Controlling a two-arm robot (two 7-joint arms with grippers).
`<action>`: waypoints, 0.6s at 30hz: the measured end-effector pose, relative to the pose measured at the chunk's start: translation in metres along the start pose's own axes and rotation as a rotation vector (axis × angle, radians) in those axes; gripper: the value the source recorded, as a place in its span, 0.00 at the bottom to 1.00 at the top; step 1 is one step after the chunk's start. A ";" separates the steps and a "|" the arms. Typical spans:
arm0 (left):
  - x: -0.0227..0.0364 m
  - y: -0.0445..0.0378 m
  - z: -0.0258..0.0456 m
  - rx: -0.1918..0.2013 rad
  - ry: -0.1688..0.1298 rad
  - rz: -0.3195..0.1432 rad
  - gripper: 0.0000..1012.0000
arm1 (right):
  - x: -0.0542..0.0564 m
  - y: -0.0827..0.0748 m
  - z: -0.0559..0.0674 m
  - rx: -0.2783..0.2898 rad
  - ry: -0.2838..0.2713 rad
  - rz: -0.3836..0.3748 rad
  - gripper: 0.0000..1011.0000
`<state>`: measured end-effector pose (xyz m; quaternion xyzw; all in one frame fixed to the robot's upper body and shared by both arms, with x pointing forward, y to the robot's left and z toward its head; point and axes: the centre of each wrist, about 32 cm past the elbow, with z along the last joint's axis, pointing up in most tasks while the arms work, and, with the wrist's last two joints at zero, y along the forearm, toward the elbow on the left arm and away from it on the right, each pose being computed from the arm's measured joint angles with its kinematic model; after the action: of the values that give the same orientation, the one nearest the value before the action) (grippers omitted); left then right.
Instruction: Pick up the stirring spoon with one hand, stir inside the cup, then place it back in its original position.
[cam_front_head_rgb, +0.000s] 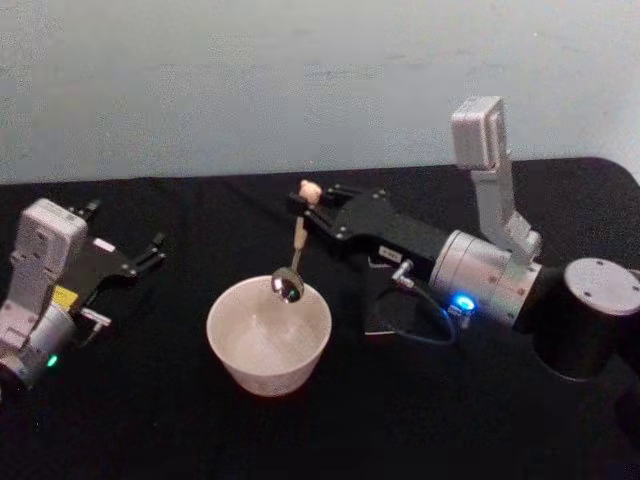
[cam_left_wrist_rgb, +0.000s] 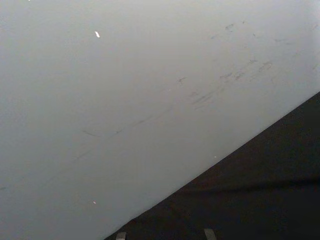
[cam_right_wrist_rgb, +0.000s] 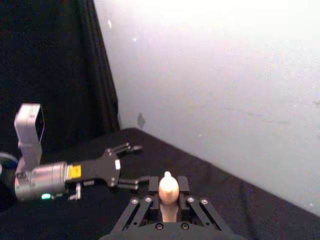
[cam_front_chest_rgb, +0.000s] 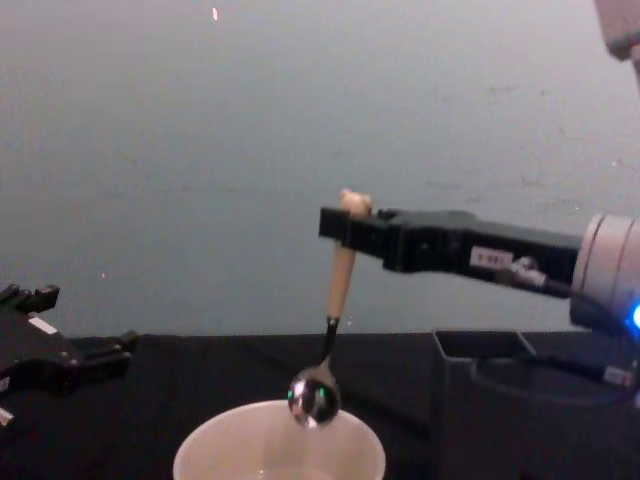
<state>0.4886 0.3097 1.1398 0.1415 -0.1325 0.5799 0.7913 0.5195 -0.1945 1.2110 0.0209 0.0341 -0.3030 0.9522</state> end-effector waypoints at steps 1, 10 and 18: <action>0.0000 0.0000 0.0000 0.000 0.000 0.000 0.99 | 0.000 -0.001 0.002 0.005 0.003 -0.003 0.21; 0.0000 0.0000 0.0000 0.000 0.000 0.000 0.99 | 0.002 -0.011 0.022 0.053 0.039 -0.048 0.21; 0.0000 0.0000 0.0000 0.000 0.000 0.000 0.99 | 0.008 -0.025 0.038 0.099 0.064 -0.090 0.21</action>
<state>0.4886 0.3097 1.1398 0.1415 -0.1325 0.5799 0.7913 0.5142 -0.2216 1.2477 0.0762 0.0505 -0.3459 0.9338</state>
